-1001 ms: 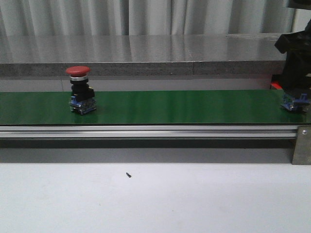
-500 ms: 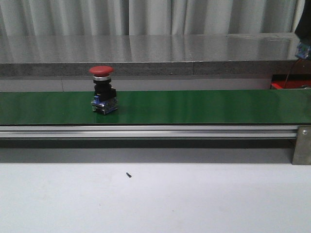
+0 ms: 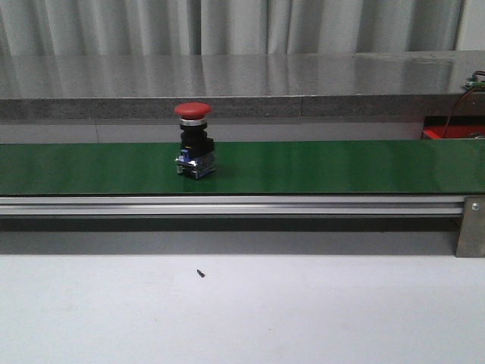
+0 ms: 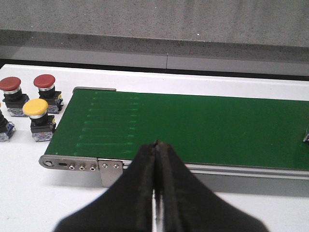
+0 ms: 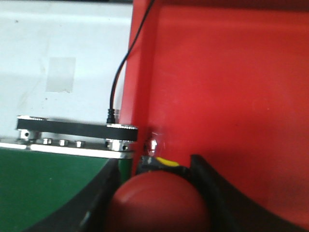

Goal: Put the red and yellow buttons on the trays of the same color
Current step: 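Lower the red button into the red tray and open the right gripper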

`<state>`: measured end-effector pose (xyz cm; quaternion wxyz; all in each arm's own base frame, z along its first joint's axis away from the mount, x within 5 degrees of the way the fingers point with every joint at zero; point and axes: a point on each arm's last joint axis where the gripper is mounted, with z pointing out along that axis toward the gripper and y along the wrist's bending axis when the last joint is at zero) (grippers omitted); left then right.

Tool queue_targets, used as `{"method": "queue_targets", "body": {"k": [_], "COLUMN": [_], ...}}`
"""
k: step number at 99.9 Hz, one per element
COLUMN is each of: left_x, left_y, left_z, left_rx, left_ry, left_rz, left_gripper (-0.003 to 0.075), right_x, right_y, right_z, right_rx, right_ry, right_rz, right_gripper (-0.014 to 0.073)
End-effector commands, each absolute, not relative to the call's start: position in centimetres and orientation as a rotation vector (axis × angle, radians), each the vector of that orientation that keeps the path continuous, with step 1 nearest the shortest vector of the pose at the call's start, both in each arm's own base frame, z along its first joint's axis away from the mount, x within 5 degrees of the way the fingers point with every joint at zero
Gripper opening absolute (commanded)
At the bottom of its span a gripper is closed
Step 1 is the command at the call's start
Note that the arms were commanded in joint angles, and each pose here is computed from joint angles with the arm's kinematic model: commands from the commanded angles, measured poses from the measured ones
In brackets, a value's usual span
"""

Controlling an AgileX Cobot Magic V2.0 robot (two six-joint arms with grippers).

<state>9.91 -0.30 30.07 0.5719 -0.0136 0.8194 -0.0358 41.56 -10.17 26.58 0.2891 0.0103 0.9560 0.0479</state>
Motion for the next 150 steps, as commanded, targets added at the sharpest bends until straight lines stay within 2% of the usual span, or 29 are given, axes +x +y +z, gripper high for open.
{"method": "queue_targets", "body": {"k": [1,22,41,48,55,72,80,92,110,125,150], "left_x": [10.1,10.1,10.1,10.1,10.1,10.1,10.1,10.1,10.1,10.1,10.1], "left_y": [-0.2,-0.2,-0.2,-0.2,-0.2,-0.2,-0.2,-0.2,-0.2,-0.2,-0.2], "left_z": [31.7,31.7,31.7,31.7,31.7,31.7,31.7,31.7,31.7,31.7,31.7], "left_rx": [-0.052,-0.052,-0.052,-0.052,-0.052,-0.052,-0.052,-0.052,-0.052,-0.052,-0.052], "left_ry": [1.819,1.819,1.819,1.819,1.819,1.819,1.819,1.819,1.819,1.819,1.819], "left_rz": [-0.091,-0.091,-0.091,-0.091,-0.091,-0.091,-0.091,-0.091,-0.091,-0.091,-0.091], "left_gripper": [-0.002,-0.0019,-0.002,-0.002,-0.002,-0.0019,-0.002,-0.002,-0.002,-0.002,-0.002], "right_x": [42.2,43.4,43.7,43.8,43.8,43.8,43.8,43.9,43.1,41.3,38.3], "right_y": [-10.7,-11.2,-11.6,-11.6,-11.6,-11.6,-11.7,-11.8,-11.2,-9.5,-5.7], "right_z": [27.9,24.1,23.4,23.5,23.5,23.5,23.8,25.4,30.3,33.4,35.0], "right_rx": [0.042,0.049,0.038,0.037,0.037,0.031,0.021,0.001,-0.02,-0.078,-0.162], "right_ry": [2.462,2.542,2.541,2.534,2.534,2.538,2.538,2.516,2.431,2.428,2.451], "right_rz": [0.093,0.101,0.063,0.055,0.055,0.05,0.039,0.021,0.002,0.024,0.078], "right_gripper": [0.0162,0.0162,0.0162,0.0185,0.0253,0.0519,0.0573,0.0573,0.0573,0.0573,0.0565]}}
